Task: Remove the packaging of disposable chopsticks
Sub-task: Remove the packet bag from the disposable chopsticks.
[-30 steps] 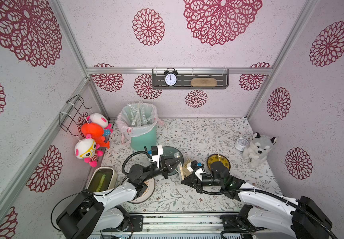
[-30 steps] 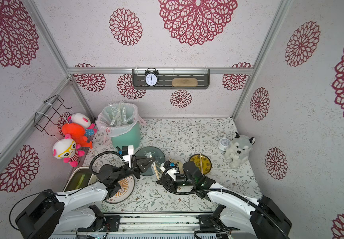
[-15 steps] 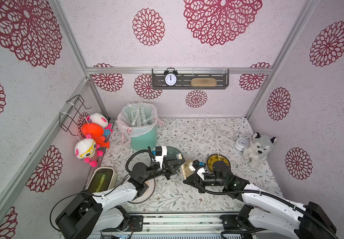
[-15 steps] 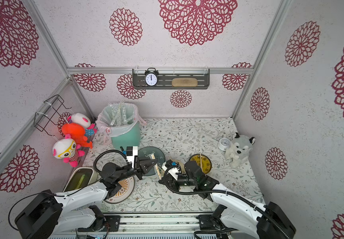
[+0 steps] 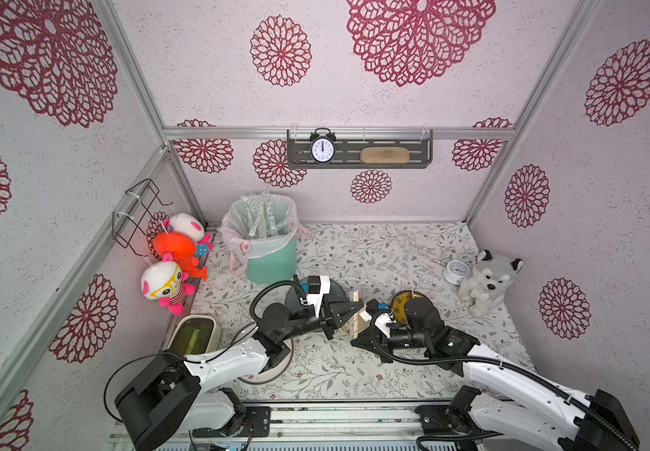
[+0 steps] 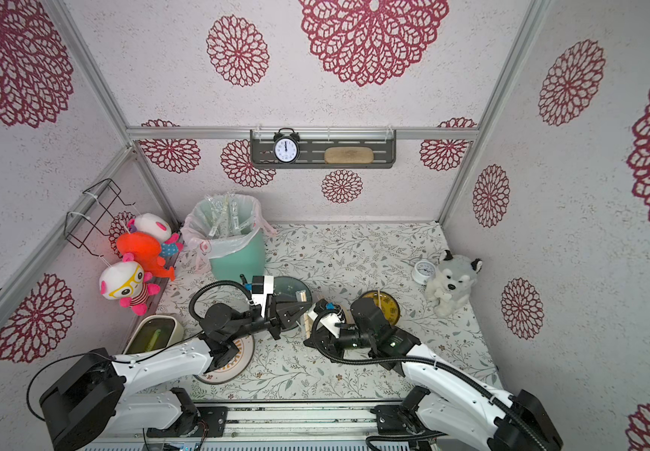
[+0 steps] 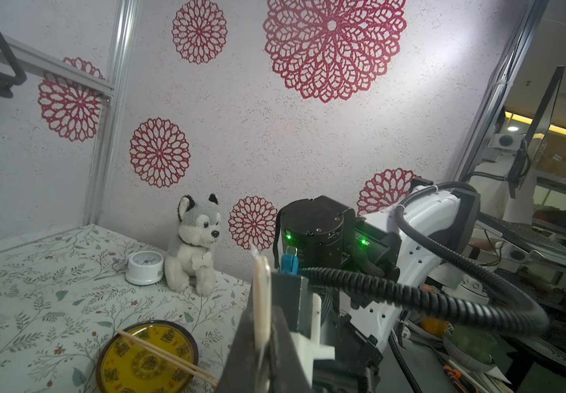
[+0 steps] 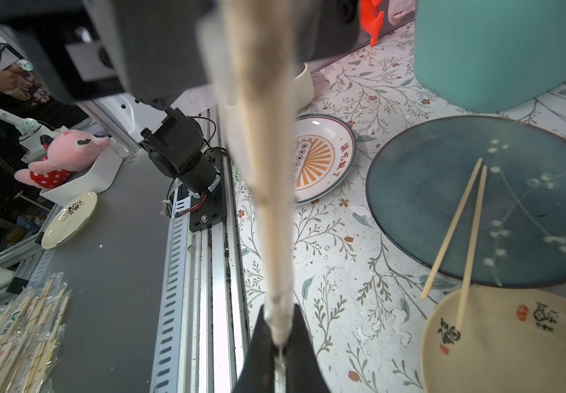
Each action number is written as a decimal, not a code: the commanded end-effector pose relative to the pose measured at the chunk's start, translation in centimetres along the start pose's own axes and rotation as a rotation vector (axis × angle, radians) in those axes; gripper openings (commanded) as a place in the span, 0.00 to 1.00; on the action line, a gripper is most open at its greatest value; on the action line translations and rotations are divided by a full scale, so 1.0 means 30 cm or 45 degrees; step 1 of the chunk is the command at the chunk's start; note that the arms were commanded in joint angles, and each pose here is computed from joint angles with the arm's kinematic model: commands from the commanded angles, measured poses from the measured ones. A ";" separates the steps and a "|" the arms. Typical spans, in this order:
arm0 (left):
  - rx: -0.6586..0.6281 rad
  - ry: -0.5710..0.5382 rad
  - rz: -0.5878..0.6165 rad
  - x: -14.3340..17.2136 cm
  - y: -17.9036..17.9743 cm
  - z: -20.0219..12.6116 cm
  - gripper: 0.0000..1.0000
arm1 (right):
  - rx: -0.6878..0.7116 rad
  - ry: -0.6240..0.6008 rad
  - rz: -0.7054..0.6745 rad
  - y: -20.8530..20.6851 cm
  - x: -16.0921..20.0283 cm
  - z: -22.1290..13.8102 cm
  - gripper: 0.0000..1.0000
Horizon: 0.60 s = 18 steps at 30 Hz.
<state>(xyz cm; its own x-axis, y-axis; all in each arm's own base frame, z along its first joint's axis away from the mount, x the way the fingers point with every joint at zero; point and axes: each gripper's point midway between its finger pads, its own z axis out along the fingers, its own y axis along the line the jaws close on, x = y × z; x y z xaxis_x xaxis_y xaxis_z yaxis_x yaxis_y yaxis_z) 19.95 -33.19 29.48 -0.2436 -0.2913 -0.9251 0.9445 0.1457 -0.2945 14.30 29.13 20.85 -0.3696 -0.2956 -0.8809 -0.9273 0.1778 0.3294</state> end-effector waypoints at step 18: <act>-0.082 0.795 -0.303 0.504 0.069 -0.187 0.00 | -0.044 -0.814 -0.786 0.369 -0.750 -0.426 0.00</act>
<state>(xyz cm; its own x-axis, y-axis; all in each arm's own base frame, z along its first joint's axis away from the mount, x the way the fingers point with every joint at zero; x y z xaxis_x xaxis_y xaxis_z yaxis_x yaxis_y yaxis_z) 20.67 -32.78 33.50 -0.1419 -0.2779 -0.9501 0.9665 0.1685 -0.1937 15.36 28.01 25.44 -0.3200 -0.2994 -0.8989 -0.9401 0.2185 0.2619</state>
